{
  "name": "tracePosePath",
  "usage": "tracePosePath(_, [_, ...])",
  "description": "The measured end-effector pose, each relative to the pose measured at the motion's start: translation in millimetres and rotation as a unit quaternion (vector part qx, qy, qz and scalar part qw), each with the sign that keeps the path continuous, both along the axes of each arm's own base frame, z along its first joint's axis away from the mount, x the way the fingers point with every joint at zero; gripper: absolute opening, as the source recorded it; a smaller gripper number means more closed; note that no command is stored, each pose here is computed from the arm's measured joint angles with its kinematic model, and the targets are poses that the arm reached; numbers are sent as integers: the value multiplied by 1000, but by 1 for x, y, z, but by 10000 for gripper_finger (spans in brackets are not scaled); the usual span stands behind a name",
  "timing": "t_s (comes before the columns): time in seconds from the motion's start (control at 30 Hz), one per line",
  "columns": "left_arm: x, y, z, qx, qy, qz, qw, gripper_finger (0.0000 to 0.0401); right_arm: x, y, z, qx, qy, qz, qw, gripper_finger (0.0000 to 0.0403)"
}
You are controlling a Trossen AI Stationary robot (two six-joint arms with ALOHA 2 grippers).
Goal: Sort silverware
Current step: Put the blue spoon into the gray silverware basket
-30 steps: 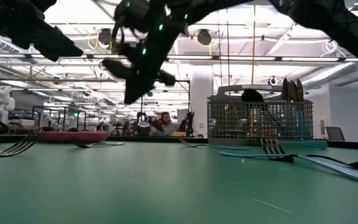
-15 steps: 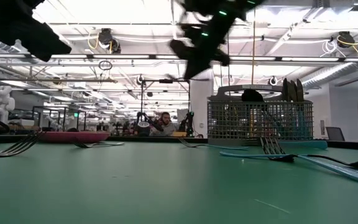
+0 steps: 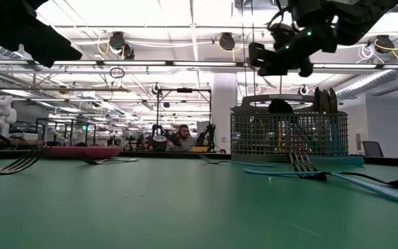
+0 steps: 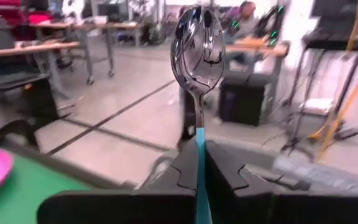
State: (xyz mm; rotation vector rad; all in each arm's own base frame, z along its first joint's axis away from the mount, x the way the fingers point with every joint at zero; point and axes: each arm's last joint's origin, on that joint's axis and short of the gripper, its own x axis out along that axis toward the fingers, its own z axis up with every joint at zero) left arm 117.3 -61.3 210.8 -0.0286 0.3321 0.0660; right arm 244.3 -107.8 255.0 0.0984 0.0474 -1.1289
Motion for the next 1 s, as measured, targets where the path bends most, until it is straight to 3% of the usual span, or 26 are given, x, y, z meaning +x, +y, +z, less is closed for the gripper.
tracePosePath(0.2, [0,0,0,10,0,0,1000,180,-15,-13,8,-32,46,-77,995,0])
tracePosePath(0.57, [0,0,-1,12,4,-1,1000,180,-31,-27,-12,-2,155,-172,973,0])
tracePosePath(0.77, [0,0,-1,11,4,-2,1000,180,-46,-29,-37,9,138,-211,967,0])
tracePosePath(1.0, [0,0,-1,11,4,-3,1000,180,-64,-21,-63,-17,94,-233,968,0])
